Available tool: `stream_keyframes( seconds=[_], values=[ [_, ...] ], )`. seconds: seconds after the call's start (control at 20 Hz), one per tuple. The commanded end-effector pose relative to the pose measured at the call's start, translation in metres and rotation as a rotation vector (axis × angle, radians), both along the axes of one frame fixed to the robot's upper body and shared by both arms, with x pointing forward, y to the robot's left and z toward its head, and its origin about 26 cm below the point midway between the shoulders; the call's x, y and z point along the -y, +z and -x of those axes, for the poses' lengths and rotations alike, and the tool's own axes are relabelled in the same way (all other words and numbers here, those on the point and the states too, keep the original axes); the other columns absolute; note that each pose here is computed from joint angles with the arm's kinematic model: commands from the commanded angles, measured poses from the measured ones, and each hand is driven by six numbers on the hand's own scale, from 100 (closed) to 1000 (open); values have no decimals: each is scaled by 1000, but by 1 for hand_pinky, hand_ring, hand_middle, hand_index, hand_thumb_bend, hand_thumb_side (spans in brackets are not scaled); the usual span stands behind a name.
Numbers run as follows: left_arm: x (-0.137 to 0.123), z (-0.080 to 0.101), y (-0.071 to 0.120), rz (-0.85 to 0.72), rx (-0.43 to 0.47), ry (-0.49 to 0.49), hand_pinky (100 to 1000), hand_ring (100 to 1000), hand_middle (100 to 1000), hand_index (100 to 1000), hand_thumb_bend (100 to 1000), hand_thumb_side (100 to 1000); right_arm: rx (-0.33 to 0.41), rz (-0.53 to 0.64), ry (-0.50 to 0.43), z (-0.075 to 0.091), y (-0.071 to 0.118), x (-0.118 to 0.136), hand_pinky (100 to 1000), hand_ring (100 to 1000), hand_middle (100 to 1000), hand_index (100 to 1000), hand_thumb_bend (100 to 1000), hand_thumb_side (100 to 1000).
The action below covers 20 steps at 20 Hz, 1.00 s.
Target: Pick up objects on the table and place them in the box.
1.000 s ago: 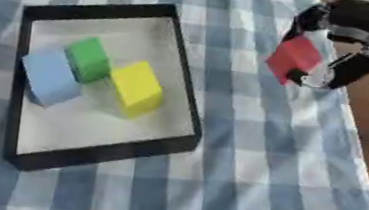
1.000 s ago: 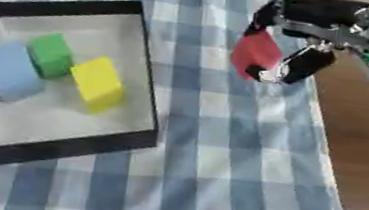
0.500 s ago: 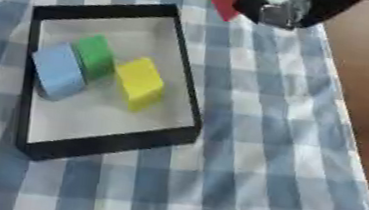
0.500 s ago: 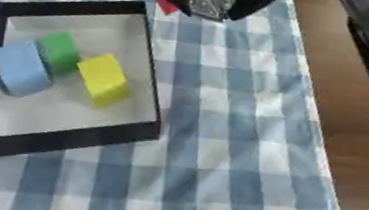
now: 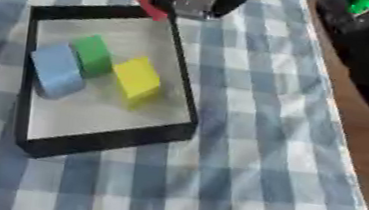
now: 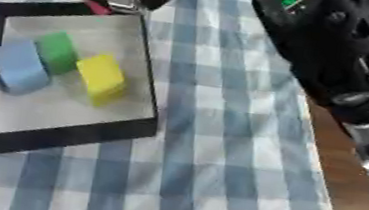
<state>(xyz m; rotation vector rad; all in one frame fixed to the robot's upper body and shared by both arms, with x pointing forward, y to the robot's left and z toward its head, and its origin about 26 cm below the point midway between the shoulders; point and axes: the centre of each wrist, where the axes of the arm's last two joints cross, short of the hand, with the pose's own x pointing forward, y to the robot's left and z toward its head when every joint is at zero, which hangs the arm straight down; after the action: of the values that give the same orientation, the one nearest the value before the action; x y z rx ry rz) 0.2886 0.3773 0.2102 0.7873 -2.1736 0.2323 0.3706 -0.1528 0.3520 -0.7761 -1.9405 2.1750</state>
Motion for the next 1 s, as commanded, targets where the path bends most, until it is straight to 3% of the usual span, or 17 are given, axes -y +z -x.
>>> stream_keyframes(
  seconds=[0.05, 0.4, 0.65, 1.0],
  values=[
    [-1, 2, 16, -47, 35, 3, 656, 777, 737, 829, 455, 570, 11, 29, -26, -14, -5, -9, 817, 677, 535, 672, 175, 639],
    [1, 2, 16, -43, 35, -7, 656, 777, 737, 830, 459, 572, -62, 12, -110, -43, -33, -13, 819, 674, 534, 672, 143, 594],
    [0, 2, 15, -40, 32, -8, 656, 776, 736, 830, 460, 573, -88, 26, -117, -49, -51, -18, 822, 684, 543, 681, 134, 583],
    [1, 1, 16, -38, 34, -14, 655, 776, 735, 831, 462, 573, -97, 63, -120, -52, -70, -22, 833, 737, 603, 741, 167, 636]
  ],
)
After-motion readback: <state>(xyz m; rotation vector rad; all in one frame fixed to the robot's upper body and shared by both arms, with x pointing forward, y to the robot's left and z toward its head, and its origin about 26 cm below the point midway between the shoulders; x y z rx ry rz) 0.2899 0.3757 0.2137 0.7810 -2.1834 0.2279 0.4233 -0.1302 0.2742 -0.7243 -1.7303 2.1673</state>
